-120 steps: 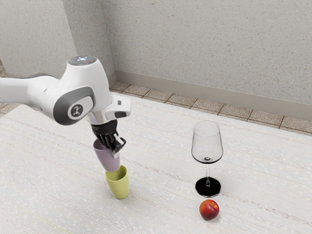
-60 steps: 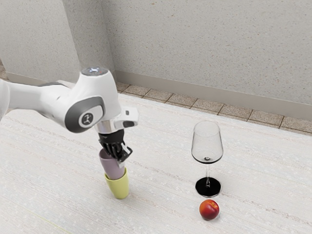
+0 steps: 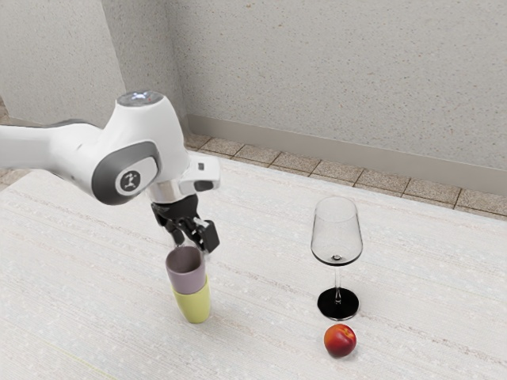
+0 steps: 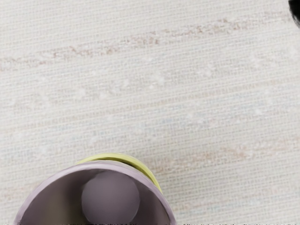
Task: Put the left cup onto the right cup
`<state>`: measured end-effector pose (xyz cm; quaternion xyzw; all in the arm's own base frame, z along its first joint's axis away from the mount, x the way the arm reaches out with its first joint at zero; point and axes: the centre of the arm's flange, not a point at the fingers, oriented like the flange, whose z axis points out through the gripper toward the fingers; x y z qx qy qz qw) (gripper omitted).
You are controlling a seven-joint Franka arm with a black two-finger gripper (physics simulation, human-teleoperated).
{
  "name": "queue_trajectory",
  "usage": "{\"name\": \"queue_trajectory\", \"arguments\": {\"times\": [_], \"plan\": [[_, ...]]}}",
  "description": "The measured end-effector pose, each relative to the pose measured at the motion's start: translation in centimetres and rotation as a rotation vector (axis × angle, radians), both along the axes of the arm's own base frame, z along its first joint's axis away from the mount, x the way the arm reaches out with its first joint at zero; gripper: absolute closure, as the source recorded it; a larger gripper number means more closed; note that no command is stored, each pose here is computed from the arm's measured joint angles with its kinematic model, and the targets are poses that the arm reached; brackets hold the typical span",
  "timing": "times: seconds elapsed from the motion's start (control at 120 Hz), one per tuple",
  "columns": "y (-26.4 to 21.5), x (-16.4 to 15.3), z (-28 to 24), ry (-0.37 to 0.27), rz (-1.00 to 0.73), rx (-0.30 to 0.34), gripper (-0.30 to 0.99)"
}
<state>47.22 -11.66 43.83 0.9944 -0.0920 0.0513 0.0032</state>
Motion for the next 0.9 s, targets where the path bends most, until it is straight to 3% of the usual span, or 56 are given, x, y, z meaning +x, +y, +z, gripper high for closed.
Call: {"name": "queue_trajectory", "arguments": {"times": [0.15,0.592,0.9], "plan": [[0.0,0.9,4.9,-0.045,0.003,-0.010,0.06],[7.7,13.5,12.7,-0.001,0.137,-0.014,0.01],[8.2,13.7,12.9,0.042,0.088,0.001,0.00]]}}
